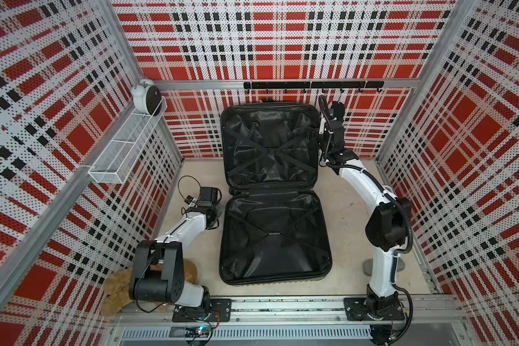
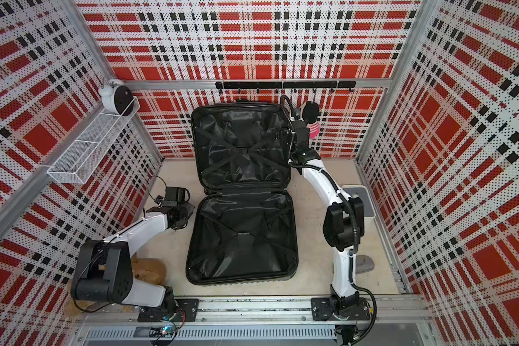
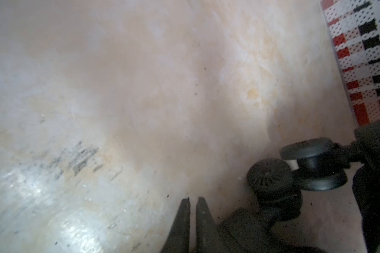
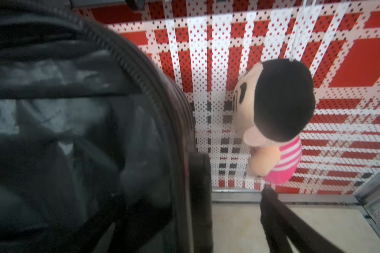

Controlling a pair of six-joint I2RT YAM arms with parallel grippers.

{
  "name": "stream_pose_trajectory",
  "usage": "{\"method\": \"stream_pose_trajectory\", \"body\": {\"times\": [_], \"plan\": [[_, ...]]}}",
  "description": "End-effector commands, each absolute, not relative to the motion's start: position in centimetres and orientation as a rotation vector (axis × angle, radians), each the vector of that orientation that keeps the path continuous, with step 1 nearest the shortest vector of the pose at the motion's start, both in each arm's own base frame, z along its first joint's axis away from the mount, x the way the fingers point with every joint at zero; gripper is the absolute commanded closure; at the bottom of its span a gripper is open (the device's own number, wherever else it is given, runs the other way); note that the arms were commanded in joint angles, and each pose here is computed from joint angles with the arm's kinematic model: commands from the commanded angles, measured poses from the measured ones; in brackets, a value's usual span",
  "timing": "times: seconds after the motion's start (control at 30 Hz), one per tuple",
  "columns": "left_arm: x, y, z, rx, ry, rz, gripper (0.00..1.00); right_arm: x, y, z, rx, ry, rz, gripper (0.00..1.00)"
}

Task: Open the suitcase zippers
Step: Open the suitcase at the center of the board, then reset both arms

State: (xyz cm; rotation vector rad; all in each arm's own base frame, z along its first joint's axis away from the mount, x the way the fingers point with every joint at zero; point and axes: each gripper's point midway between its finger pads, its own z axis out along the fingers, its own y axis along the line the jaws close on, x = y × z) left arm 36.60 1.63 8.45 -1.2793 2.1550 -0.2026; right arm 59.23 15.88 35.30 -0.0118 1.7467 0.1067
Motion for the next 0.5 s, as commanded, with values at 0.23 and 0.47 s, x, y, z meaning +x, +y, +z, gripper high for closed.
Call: {"method": "stream_pose_trajectory", "body": {"times": [0.23, 0.47], "plan": [[37.6, 8.6, 16.3, -1.216, 1.887, -0.022, 0.36, 46.5, 8.6, 37.4, -0.010, 1.624, 0.034, 0.00], [37.1, 11.1, 19.0, -1.049, 1.749, 0.168, 0.02, 41.9, 1.2, 28.1, 0.179, 1.679, -0.038, 0.00]]}}
